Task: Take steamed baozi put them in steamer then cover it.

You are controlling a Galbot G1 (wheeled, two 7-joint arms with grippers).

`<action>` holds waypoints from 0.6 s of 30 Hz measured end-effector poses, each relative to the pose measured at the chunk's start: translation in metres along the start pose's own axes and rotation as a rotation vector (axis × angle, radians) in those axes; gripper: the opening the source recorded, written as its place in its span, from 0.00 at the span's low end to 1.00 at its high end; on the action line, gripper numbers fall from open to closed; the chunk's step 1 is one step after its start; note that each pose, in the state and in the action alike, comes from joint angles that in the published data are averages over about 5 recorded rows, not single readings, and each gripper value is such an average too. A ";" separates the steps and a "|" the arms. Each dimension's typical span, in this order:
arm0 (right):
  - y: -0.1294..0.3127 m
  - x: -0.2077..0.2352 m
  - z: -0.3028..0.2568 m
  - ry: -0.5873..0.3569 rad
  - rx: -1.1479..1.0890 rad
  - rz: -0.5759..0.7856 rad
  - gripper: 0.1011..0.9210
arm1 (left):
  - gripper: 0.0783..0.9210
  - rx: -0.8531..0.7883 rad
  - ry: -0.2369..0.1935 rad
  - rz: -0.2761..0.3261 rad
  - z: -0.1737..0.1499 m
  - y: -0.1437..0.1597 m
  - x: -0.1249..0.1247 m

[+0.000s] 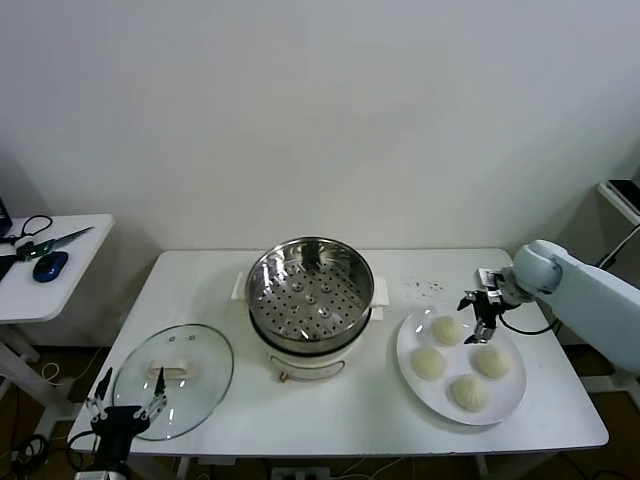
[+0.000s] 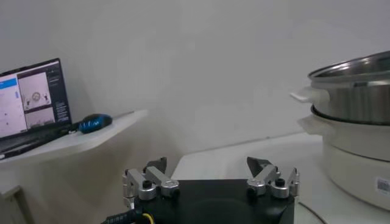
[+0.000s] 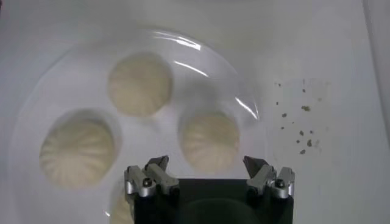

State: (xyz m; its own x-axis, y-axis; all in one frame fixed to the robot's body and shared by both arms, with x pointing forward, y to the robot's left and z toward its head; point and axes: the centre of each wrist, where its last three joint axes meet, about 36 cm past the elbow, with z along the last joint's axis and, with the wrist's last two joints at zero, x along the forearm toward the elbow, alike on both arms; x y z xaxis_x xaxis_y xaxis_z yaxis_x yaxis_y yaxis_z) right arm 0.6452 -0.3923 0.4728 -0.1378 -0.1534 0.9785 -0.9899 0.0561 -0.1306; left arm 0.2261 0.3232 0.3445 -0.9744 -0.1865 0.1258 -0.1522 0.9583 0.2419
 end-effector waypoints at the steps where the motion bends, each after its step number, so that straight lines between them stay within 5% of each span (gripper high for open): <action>1: -0.001 -0.002 -0.002 0.005 0.005 -0.002 0.88 | 0.88 0.000 0.000 -0.001 0.000 0.000 0.000; 18: -0.008 -0.031 -0.027 0.067 0.061 -0.032 0.88 | 0.88 0.014 0.003 -0.010 -0.001 -0.001 0.002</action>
State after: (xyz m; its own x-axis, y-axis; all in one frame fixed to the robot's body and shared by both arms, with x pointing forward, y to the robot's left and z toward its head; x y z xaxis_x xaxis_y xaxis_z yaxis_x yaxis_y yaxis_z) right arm 0.6586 -0.3611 0.4474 -0.1054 -0.0881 0.9905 -0.9943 -0.0082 -0.1066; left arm 0.2247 0.3215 0.3453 -0.9723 -0.1966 0.1266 -0.1640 0.9592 0.2301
